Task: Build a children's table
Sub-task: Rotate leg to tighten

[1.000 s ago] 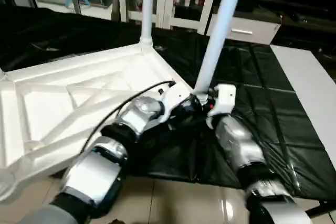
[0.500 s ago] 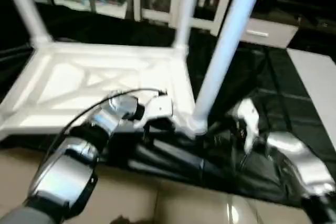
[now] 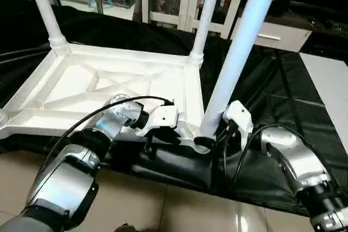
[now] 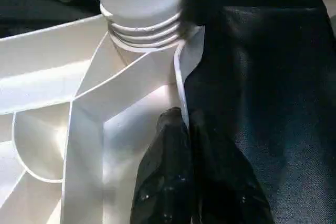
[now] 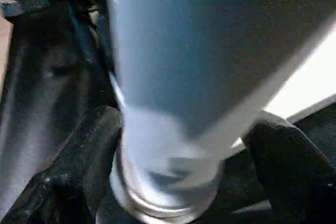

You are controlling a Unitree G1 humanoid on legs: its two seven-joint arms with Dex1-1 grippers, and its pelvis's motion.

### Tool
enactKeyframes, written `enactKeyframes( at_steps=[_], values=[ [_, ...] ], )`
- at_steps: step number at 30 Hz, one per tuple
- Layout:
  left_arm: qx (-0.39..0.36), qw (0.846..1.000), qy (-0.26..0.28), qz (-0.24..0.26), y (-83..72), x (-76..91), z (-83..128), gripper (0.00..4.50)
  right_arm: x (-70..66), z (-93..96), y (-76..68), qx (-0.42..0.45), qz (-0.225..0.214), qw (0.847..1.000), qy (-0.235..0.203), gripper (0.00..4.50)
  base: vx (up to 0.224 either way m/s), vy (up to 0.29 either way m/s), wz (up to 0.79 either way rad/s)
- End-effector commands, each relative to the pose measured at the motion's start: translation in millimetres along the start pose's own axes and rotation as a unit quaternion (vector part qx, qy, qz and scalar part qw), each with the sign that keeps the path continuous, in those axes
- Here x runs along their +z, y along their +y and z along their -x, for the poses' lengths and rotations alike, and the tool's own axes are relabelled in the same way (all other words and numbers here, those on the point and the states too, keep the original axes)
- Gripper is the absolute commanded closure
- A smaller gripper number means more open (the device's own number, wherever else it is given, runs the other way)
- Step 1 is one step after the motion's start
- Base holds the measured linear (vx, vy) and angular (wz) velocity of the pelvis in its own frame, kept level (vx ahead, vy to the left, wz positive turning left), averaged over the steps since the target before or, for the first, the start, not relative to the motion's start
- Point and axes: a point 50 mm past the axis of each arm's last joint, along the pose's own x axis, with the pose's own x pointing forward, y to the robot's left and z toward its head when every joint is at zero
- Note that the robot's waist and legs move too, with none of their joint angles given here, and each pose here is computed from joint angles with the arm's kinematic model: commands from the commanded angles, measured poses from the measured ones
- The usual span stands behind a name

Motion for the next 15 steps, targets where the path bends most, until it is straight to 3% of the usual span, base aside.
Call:
enactKeyframes(
  at_steps=[1,8,15],
  values=[
    [-0.058,0.998,0.02,-0.021,-12.3,-1.2,-15.6,4.5,2.6,-1.4,-1.7,0.01,0.014,1.0,0.006,0.57,0.0,0.0,0.0],
    [-0.054,0.998,0.025,-0.017,-12.2,-3.6,-12.8,4.5,-1.5,2.5,-2.3,0.04,0.016,0.999,0.019,0.96,0.0,0.0,0.0],
    [-0.052,0.998,0.028,-0.015,-11.9,-4.9,-11.5,4.5,-2.8,2.5,-4.7,0.043,0.014,0.999,0.02,1.65,0.0,0.0,0.0]
  ],
)
